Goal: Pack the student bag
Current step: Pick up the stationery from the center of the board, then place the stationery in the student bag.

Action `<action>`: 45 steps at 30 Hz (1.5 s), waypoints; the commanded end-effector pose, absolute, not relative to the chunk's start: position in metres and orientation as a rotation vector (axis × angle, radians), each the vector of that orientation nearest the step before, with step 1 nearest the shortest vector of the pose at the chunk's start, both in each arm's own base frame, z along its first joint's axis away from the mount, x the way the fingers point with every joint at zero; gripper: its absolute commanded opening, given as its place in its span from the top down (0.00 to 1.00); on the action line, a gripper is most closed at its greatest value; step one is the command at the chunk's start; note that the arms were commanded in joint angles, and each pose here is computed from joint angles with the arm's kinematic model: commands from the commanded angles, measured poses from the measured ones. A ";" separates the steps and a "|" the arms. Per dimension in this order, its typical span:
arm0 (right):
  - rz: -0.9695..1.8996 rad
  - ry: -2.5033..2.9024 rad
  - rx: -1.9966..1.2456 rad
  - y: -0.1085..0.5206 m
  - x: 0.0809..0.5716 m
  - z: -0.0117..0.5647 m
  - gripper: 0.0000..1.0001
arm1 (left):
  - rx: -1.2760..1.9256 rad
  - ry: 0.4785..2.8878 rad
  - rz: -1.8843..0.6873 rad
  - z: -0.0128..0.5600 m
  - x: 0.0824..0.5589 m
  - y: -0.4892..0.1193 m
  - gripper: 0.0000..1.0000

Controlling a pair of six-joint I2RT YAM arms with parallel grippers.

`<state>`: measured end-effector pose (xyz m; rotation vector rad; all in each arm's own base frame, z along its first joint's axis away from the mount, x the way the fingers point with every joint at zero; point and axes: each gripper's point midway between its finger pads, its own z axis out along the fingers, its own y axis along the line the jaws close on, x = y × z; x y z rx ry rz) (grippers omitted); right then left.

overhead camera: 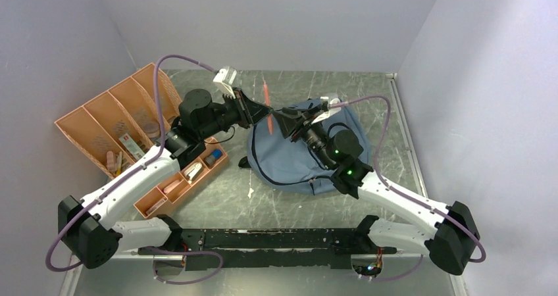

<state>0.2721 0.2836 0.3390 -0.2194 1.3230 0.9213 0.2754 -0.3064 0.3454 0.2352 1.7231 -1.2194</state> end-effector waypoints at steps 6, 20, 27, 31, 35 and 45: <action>0.286 1.721 -0.028 0.194 0.311 0.272 0.54 | 0.168 1.903 -0.979 0.295 0.297 -0.287 0.95; -0.134 2.056 -0.012 0.126 0.343 0.224 0.29 | 0.156 1.956 -0.975 0.273 0.294 -0.286 0.95; -0.141 2.163 -0.109 0.133 0.354 0.199 0.28 | 0.162 1.970 -0.982 0.268 0.293 -0.288 0.95; -0.180 2.198 -0.140 0.132 0.358 0.184 0.29 | 0.168 1.974 -0.991 0.266 0.293 -0.290 0.95; -0.226 2.212 -0.139 0.128 0.359 0.177 0.33 | 0.176 1.979 -1.001 0.264 0.293 -0.292 0.95; -0.275 2.206 -0.119 0.119 0.358 0.178 0.59 | 0.212 2.019 -1.058 0.250 0.290 -0.305 0.95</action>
